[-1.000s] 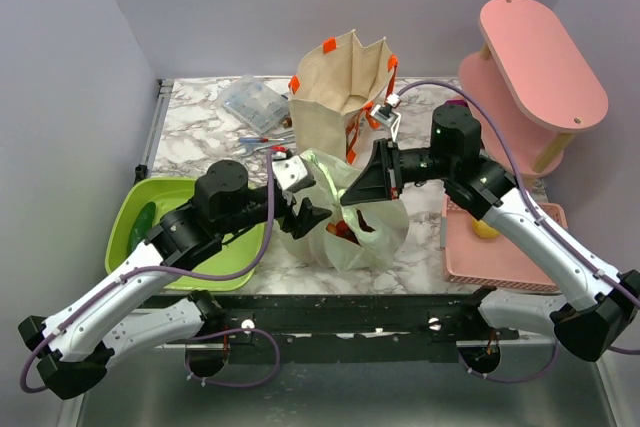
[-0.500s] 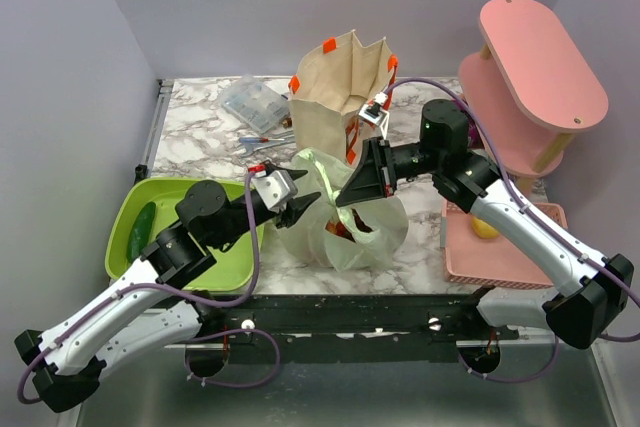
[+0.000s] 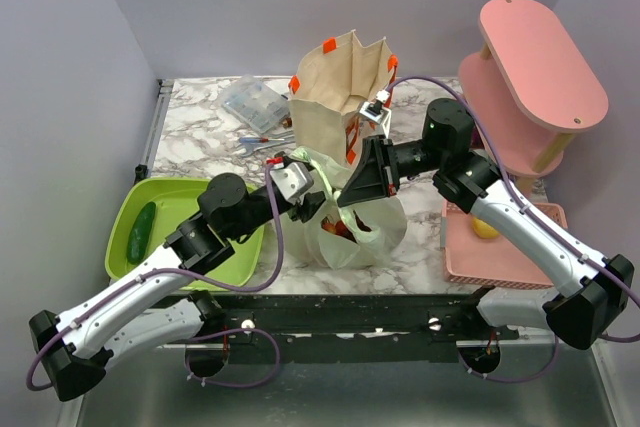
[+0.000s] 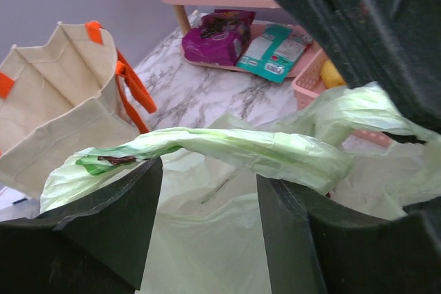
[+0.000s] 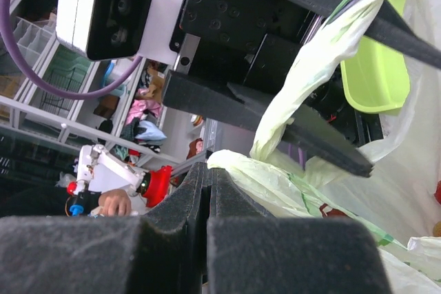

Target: Place the food into the grocery bag and tie it

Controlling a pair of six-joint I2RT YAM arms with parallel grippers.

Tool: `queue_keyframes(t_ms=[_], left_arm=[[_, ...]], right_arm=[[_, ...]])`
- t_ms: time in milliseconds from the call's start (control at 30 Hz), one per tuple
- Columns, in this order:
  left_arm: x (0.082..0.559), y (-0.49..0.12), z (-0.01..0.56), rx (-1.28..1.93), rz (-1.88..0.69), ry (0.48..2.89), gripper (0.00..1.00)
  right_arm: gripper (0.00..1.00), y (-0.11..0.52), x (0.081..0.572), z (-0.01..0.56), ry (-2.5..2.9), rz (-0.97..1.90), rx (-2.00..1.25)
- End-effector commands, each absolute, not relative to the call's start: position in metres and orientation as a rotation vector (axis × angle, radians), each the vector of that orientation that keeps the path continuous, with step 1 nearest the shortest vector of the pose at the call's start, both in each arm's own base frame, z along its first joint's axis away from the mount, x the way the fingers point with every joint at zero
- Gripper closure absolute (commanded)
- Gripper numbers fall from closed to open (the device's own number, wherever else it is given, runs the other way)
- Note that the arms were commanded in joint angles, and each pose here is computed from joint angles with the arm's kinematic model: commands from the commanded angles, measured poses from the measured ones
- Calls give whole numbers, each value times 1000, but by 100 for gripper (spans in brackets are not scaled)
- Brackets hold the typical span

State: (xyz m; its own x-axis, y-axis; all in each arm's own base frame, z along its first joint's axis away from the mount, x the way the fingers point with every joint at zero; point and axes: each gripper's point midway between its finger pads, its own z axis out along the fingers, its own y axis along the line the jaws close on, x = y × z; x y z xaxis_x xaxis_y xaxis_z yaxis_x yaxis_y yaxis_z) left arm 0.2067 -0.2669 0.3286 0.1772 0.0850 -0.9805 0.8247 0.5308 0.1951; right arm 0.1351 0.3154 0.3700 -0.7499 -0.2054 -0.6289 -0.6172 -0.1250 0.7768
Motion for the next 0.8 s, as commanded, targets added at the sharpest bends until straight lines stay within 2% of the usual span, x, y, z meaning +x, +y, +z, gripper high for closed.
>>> queue_keyframes(t_ms=[0,200,367,767], left_arm=[[174,-277,335,959,-813,1252,40],[138,-273,345,943,-1006,1204,29],[139,-274,345,924,-1018,1197,21],[153,-285,355,923,-961,1101,24]], right_arm=[[99,310,125,379,1785,1956,-976],[99,310,125,378,1795,1952,-981],[99,311,125,376,1805,1957,-982],[99,310,123,376,1792,1985,-993]])
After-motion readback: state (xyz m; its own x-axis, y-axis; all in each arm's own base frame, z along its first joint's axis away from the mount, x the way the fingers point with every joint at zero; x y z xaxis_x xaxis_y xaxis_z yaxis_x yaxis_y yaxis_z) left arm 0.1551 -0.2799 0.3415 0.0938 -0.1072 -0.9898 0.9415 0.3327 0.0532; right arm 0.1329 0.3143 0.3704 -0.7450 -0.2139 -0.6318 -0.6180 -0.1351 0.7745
